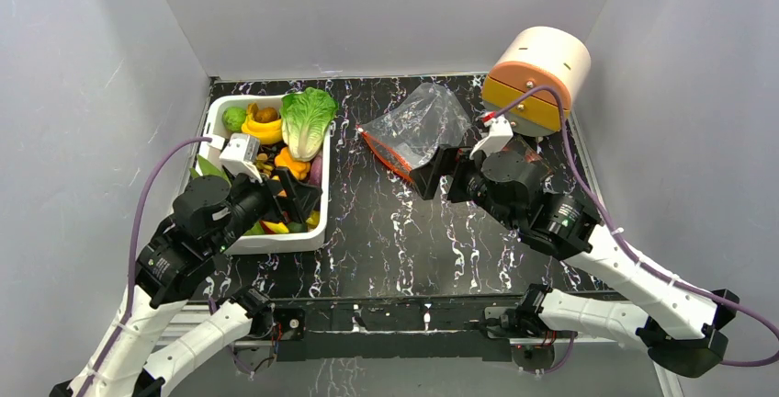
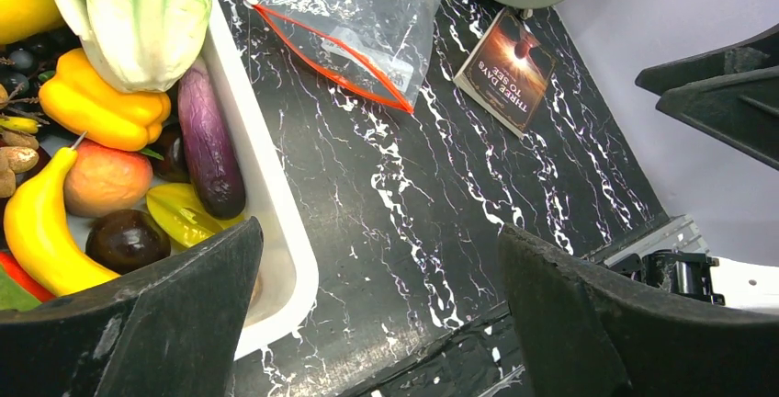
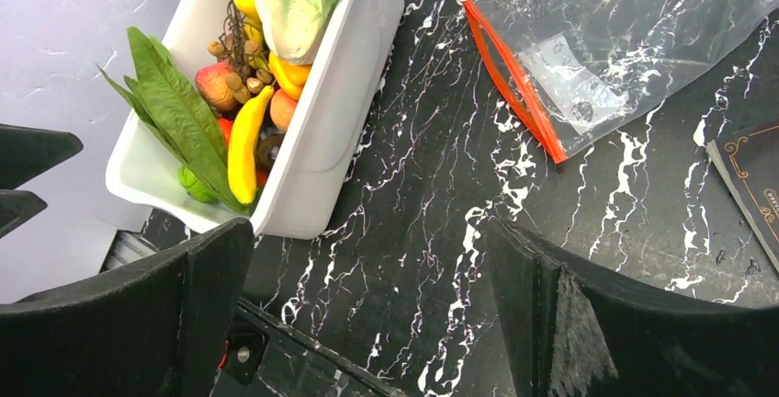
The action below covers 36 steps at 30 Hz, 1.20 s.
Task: Place the food in the zip-top bag and seal the zipper
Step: Pick up the zipper food storage bag at the center of the board.
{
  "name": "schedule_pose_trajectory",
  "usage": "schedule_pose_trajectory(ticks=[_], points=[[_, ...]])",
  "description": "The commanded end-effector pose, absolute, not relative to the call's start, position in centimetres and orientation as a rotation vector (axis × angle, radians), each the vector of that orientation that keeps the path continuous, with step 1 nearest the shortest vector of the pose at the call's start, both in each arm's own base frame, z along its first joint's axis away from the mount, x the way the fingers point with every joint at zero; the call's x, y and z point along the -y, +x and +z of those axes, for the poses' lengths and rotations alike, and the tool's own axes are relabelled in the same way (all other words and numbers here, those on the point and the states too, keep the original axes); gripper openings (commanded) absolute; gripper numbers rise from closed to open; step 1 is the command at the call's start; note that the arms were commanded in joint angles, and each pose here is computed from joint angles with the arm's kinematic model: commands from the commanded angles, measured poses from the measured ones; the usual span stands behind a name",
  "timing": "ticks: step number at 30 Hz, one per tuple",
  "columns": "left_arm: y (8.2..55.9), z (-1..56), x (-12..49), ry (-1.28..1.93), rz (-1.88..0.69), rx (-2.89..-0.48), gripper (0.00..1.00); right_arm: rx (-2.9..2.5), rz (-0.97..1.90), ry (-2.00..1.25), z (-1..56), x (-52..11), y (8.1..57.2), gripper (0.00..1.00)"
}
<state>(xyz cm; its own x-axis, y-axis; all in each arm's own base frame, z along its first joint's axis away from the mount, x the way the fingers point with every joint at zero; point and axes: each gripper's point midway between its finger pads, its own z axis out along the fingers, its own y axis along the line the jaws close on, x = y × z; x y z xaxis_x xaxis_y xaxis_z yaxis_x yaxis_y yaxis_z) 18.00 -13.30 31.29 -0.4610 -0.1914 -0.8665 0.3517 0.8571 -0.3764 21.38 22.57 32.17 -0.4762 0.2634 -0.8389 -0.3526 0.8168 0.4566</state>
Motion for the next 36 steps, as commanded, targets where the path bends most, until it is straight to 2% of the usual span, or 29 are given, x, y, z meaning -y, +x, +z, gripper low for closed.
schedule_pose_trajectory(ticks=[1,13,20,22,25,28,31,36], points=[[17.9,32.4,13.0,0.117,-0.638,-1.899,0.98,-1.884,0.735,-0.032,33.2,-22.7,22.1,0.98],[17.8,30.7,13.5,0.135,-0.658,-1.906,0.98,-1.909,0.466,0.016,29.0,-21.7,25.5,0.98],[18.0,28.3,13.2,0.125,-0.617,-1.955,0.98,-1.943,0.262,-0.166,24.9,-23.6,28.2,0.95],[18.1,28.3,12.9,0.132,-0.597,-1.956,0.98,-1.959,0.207,-0.220,23.5,-24.5,29.1,0.88],[18.2,28.5,12.2,0.111,-0.565,-1.941,0.98,-1.975,0.144,-0.305,21.5,-26.1,30.5,0.68],[18.3,28.6,10.8,0.039,-0.518,-1.927,0.98,-1.983,0.081,-0.356,19.6,-27.4,32.1,0.54],[18.0,28.7,10.1,0.021,-0.508,-1.897,0.98,-1.992,0.026,-0.393,18.3,-28.8,33.7,0.47],[17.7,28.7,9.4,-0.013,-0.498,-1.889,0.98,-2.011,-0.083,-0.437,15.5,-30.0,35.9,0.44]])
